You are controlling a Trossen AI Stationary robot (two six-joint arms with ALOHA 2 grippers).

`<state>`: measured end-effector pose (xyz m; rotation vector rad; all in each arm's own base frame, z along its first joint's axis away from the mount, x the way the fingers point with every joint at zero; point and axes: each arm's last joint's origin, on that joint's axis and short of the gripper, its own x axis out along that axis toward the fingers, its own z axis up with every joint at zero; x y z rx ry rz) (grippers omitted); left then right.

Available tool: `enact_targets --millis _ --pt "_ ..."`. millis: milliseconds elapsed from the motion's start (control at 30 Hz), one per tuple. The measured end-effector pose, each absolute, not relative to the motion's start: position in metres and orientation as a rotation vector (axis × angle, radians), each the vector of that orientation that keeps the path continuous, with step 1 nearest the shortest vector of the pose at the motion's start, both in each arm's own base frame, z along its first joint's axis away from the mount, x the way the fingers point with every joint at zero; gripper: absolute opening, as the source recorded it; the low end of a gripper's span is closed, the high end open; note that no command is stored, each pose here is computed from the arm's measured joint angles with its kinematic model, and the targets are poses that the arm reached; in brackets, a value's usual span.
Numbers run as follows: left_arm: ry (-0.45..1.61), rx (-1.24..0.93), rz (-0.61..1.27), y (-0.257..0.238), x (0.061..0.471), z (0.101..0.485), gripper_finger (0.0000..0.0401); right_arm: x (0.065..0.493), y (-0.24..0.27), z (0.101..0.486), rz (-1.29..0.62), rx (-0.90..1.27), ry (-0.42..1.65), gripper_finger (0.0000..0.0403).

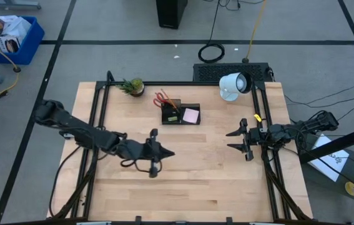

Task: Pick and place office supplies into organizer
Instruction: Return to Home Position

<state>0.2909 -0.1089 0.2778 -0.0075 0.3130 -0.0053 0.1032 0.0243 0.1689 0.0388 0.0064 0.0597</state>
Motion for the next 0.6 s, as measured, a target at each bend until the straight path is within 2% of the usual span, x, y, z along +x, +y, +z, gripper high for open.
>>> enact_targets --millis 200,333,433,600 --pt "0.231 0.035 -0.039 -0.11 0.26 0.284 0.0001 0.103 0.024 0.169 0.06 0.039 0.006 0.0194" --pt "0.12 0.056 -0.038 -0.096 0.227 0.266 0.0 0.103 0.024 0.169 0.059 0.039 0.006 0.0194" --pt "0.032 0.077 -0.114 -0.086 0.207 0.262 0.0 0.103 0.024 0.168 0.059 0.037 0.011 0.0194" --pt "0.08 0.087 -0.106 -0.069 0.179 0.242 0.0 0.103 0.024 0.169 0.059 0.038 0.008 0.0194"
